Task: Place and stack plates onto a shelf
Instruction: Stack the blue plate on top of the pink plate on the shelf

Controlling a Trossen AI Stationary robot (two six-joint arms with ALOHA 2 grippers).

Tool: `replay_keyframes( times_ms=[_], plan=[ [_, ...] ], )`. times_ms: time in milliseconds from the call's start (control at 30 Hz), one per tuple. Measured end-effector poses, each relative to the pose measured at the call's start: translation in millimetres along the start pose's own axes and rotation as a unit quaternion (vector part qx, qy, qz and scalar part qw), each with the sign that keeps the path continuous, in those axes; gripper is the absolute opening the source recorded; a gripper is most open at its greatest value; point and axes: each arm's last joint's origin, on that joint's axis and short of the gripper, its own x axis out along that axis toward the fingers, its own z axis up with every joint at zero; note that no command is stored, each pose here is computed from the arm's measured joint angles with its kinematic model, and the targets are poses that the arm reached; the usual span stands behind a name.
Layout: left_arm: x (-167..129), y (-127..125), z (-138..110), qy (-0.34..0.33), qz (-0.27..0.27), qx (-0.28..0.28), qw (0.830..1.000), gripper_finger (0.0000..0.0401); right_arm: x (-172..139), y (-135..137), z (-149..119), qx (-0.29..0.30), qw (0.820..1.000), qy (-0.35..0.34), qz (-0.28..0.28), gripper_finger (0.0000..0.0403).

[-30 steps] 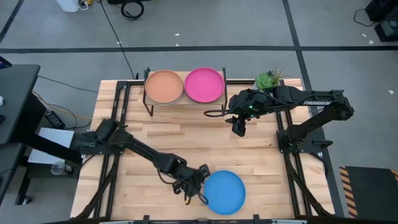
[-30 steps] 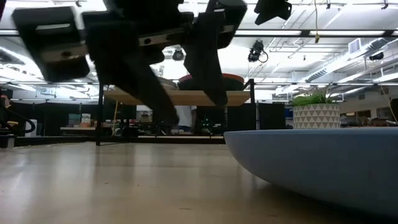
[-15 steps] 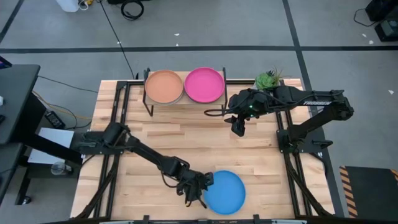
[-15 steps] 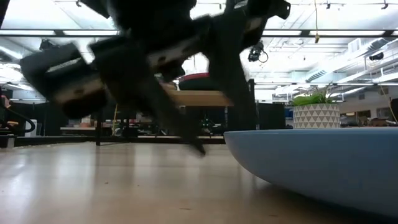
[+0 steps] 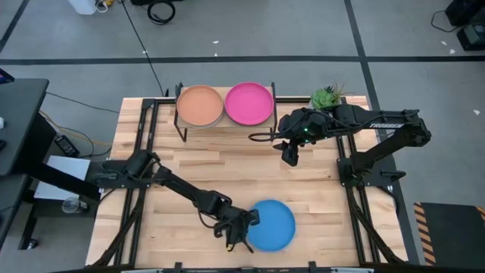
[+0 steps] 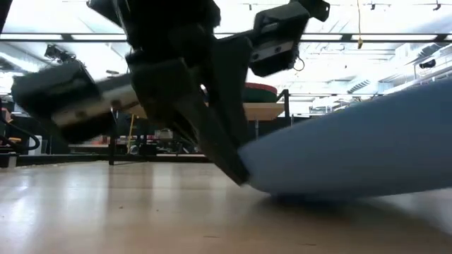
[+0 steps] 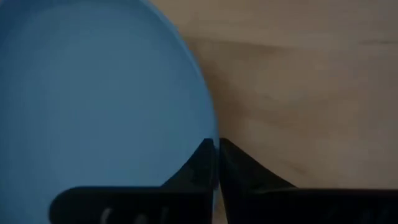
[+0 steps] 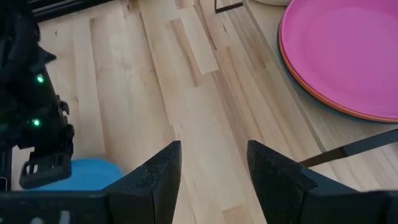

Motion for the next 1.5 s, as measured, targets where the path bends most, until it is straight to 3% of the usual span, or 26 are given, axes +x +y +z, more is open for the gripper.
replay_keyframes(
  times_ms=[133, 233, 433, 600, 767, 900, 1033, 1167, 1367, 1500],
  plan=[
    [-26, 5, 3, 0.009, -0.015, -0.034, 0.999, 0.0015, 0, 0, -1, 0.003, 1.000, 0.006, -0.002, 0.0190],
    [-62, 14, 12, 0.005, -0.003, -0.057, 0.998, 0.0014, 0, -1, -4, 0.001, 1.000, 0.018, -0.005, 0.0190],
    [-150, 29, 10, 0.072, 0.076, -0.101, 0.989, 0.0014, -4, -2, -6, 0.004, 1.000, 0.022, -0.006, 0.0190],
    [-204, 55, -32, 0.114, 0.152, -0.182, 0.965, 0.0014, -15, 0, -7, 0.000, 1.000, 0.001, -0.010, 0.0190],
    [-237, 82, -90, 0.173, 0.184, -0.253, 0.934, 0.0014, -38, -2, -10, -0.001, 0.995, -0.059, -0.081, 0.0190],
    [-263, 101, -122, 0.202, 0.218, -0.274, 0.915, 0.0014, -57, -4, -14, 0.000, 0.986, -0.107, -0.131, 0.0190],
    [-288, 117, -143, 0.178, 0.242, -0.290, 0.908, 0.0014, -68, -5, -15, -0.008, 0.983, -0.129, -0.131, 0.0190],
    [-294, 127, -170, 0.166, 0.240, -0.319, 0.902, 0.0014, -69, -5, -14, -0.018, 0.982, -0.137, -0.131, 0.0190],
    [-269, 133, -204, 0.195, 0.184, -0.355, 0.895, 0.0014, -61, -3, -10, -0.033, 0.981, -0.129, -0.138, 0.0190],
    [-256, 134, -213, 0.206, 0.162, -0.363, 0.894, 0.0022, -57, -3, -9, -0.035, 0.982, -0.124, -0.141, 0.0190]
  ],
)
